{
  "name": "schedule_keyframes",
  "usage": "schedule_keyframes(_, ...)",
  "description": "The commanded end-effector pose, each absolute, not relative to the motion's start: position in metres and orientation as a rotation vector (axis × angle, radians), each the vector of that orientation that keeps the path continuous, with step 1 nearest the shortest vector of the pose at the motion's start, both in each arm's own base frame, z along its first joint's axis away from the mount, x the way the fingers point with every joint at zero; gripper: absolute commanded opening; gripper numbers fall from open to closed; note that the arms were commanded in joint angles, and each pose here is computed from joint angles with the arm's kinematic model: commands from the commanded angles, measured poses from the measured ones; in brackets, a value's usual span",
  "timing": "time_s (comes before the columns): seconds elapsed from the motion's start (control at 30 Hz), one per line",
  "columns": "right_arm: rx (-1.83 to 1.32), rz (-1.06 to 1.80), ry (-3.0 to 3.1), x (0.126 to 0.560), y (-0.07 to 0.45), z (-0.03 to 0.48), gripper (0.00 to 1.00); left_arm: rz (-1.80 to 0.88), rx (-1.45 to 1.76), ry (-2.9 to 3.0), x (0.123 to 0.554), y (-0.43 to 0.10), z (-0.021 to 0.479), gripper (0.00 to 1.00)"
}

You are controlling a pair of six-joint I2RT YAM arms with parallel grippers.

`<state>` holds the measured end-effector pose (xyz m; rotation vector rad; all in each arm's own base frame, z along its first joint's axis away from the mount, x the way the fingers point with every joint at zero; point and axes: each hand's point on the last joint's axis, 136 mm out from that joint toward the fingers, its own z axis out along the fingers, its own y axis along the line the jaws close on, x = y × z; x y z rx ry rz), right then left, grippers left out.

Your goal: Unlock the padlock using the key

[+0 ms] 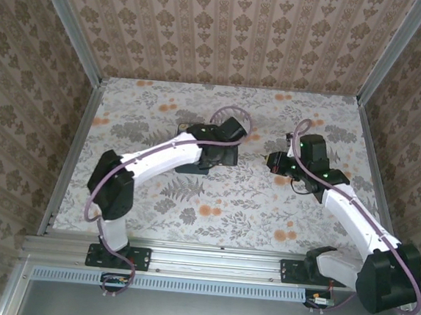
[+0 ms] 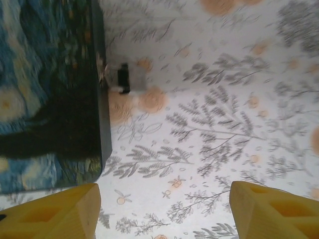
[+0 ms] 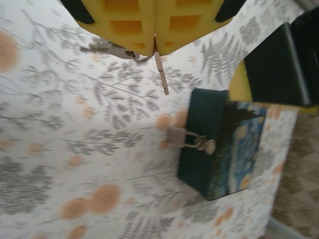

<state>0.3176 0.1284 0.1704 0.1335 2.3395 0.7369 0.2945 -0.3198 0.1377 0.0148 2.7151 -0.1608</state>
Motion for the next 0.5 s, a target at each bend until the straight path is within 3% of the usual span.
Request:
schedule_keyframes(0.0,0.340,0.505,2.362,0.311,0.071,0.162,0.00,0.015,-0.522,2.583,0.310,-0.312,0.141,0.72)
schedule_keyframes(0.3,0.357,0.544,2.331,0.323,0.060,0.168,0.00,0.079,-0.982,2.530,0.331,-0.361,0.085,0.71)
schedule_keyframes(0.47,0.383,0.522,2.319,0.327,0.051,0.168,0.00,0.091,-1.111,2.440,0.345,-0.359,0.063,0.68)
